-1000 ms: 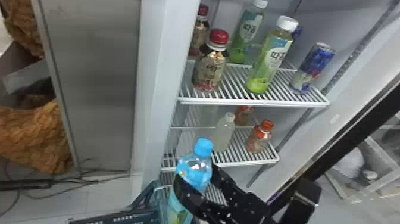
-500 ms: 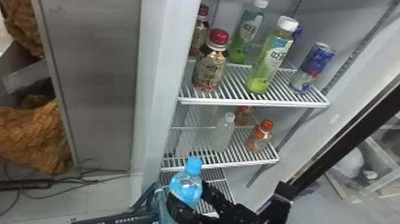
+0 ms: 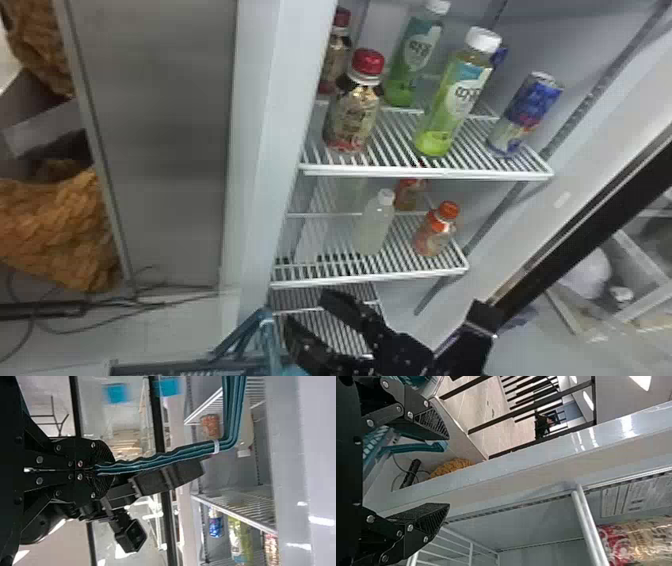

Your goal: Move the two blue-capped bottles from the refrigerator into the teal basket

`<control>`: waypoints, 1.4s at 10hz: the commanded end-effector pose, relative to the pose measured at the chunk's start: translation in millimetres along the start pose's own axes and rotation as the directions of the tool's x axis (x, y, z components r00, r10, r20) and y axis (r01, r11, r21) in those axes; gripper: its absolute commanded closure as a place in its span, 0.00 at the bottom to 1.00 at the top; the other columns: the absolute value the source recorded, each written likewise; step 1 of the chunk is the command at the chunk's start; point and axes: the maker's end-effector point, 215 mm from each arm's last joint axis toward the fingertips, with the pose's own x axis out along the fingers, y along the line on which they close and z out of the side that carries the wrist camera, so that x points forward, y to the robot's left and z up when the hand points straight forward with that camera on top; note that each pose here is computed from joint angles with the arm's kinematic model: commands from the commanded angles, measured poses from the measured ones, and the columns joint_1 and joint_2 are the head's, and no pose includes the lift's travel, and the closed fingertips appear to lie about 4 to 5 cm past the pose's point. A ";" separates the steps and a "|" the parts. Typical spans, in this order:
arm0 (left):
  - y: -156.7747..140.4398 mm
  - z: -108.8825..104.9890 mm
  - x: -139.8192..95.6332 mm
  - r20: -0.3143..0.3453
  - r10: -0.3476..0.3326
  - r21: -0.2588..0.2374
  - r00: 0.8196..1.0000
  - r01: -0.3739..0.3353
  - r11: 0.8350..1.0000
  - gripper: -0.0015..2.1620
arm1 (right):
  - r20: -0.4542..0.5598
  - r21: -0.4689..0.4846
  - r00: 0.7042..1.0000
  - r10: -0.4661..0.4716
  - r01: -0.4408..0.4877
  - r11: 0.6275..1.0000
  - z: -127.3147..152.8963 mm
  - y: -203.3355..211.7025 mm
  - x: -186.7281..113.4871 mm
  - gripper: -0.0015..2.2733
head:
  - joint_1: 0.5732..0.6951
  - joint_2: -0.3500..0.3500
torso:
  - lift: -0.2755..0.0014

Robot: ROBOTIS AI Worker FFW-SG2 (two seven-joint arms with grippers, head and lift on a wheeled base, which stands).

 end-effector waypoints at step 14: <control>-1.2 2.5 2.3 0.008 -0.004 0.004 1.000 0.004 1.000 0.54 | 0.318 -0.234 0.884 -0.344 0.425 0.874 78.5 -80.3 -61.6 0.08 | 1.00 0.00 | 0.41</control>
